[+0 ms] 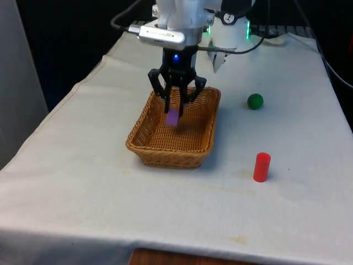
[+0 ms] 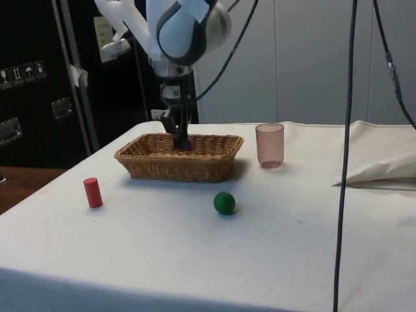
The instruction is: Pick up the triangular block and place it into the basket.
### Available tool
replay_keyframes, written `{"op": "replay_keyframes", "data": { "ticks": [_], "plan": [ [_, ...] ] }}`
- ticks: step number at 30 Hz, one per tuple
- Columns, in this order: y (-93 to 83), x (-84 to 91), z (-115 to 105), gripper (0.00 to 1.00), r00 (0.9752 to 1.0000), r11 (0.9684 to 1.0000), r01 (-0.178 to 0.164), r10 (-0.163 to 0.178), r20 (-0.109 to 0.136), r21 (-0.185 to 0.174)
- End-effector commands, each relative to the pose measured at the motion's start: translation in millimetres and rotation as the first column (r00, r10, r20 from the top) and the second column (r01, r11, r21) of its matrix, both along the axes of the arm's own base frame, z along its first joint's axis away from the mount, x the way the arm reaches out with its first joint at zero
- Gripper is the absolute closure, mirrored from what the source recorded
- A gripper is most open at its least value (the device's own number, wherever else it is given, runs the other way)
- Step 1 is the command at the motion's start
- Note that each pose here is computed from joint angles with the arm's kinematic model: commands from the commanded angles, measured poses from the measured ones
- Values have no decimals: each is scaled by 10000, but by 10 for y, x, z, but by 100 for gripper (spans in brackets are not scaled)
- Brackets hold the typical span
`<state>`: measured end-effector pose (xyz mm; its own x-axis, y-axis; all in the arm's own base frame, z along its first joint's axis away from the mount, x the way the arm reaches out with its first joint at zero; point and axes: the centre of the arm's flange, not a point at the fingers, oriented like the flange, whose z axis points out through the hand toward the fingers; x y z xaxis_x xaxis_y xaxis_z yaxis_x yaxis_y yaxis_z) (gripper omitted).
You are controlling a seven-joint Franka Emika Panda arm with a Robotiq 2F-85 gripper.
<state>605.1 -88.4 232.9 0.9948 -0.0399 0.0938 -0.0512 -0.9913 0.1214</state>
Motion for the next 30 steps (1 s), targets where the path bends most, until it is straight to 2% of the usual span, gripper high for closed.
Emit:
{"op": "replay_keyframes", "data": {
  "ticks": [1, 5, 6, 7, 16, 21, 23, 24, 25, 26, 30],
  "plan": [
    [1, 15, -71, 67, 10000, 9999, -8, 7, 81, 114],
    [-8, 22, -160, 67, 9999, 9999, 29, -30, 102, 116],
    [-19, 14, -151, 67, 10000, 10000, 59, -59, 33, -8],
    [-4, 21, -180, 67, 9999, 9999, 28, -30, 98, 123],
    [-13, 24, -185, 66, 9999, 10000, 79, -80, 89, 50],
    [-12, 25, -187, 47, 10000, 10000, 73, -73, 68, 26],
    [-11, 24, -192, 30, 10000, 10000, 73, -73, 59, 14],
    [-11, 24, -192, 26, 10000, 10000, 73, -73, 59, 14],
    [-17, 21, -194, 21, 10000, 10000, 85, -85, 39, 18],
    [-17, 24, -191, 21, 9999, 10000, 92, -92, 61, 10],
    [-17, 21, -197, 3, 10000, 10000, 85, -85, 40, 4]
  ]
}}
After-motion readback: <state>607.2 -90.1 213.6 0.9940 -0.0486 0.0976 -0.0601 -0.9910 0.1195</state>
